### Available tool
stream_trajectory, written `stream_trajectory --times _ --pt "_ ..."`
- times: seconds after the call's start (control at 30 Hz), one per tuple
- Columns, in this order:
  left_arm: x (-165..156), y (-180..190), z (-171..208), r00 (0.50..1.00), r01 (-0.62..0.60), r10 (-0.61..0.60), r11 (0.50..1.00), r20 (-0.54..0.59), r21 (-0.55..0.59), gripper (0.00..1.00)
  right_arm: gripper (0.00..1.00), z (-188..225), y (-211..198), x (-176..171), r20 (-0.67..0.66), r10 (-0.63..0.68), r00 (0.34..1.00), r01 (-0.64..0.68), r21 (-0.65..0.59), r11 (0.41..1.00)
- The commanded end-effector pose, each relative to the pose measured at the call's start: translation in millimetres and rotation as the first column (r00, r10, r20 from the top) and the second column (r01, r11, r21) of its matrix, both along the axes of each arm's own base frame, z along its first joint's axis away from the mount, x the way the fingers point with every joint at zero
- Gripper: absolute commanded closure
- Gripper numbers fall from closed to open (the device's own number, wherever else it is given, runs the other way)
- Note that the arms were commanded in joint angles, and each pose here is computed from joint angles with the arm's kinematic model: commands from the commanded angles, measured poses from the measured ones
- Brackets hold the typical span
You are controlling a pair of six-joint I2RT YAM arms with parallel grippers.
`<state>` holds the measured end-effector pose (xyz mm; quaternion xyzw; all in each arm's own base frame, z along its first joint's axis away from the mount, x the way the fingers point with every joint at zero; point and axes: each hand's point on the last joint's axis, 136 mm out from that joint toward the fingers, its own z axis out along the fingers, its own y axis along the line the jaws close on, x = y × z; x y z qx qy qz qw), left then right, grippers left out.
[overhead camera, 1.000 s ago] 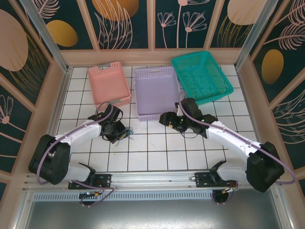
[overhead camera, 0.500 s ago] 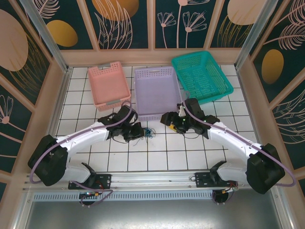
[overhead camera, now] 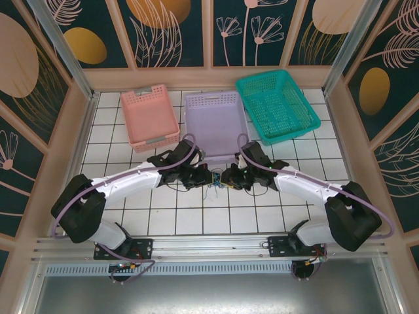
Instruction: Untangle the cables
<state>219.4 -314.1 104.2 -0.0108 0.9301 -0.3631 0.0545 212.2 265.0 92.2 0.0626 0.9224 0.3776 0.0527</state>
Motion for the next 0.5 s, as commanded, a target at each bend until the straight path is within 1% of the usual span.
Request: stream_trajectory --times 0.0,0.03,0.13,0.23,0.27,0.3,0.33,0.37,0.4,0.47 --pt "2 2 10 1.000 0.007 -0.007 1.000 0.031 0.021 1.00 0.96 -14 -32 3 0.027 -0.050 0.998 0.053 -0.118 0.992" --pt "2 11 4 1.000 -0.012 0.010 0.998 0.028 0.068 1.00 1.00 -15 -40 3 0.036 -0.050 0.998 0.055 -0.142 0.988" --pt "1 37 -14 0.998 -0.053 0.049 0.974 0.026 0.219 1.00 1.00 -21 -62 0 0.032 -0.038 0.999 0.044 -0.211 0.976" --pt "1 58 -26 0.996 -0.083 0.075 0.940 0.037 0.330 1.00 1.00 -21 -66 -4 0.031 0.002 1.000 0.005 -0.233 0.972" --pt "3 63 -27 0.996 -0.092 0.082 0.929 0.044 0.357 0.96 1.00 -21 -65 -5 0.024 0.013 1.000 -0.007 -0.231 0.973" --pt "3 70 -30 0.995 -0.102 0.090 0.915 0.049 0.391 0.90 1.00 -21 -65 -7 0.017 0.023 1.000 -0.018 -0.228 0.973" --pt "3 76 -34 0.994 -0.109 0.096 0.897 0.051 0.428 0.83 1.00 -22 -64 -10 0.010 0.032 0.999 -0.029 -0.227 0.973" --pt "2 83 -38 0.994 -0.113 0.102 0.881 0.048 0.459 0.78 1.00 -21 -63 -11 0.008 0.037 0.999 -0.034 -0.223 0.974" --pt "0 89 -44 0.994 -0.111 0.103 0.863 0.043 0.493 0.75 1.00 -21 -63 -12 0.006 0.037 0.999 -0.034 -0.220 0.975" --pt "6 92 -40 0.992 -0.127 0.112 0.845 0.061 0.519 0.74 1.00 -20 -63 -14 0.003 0.041 0.999 -0.039 -0.212 0.977"
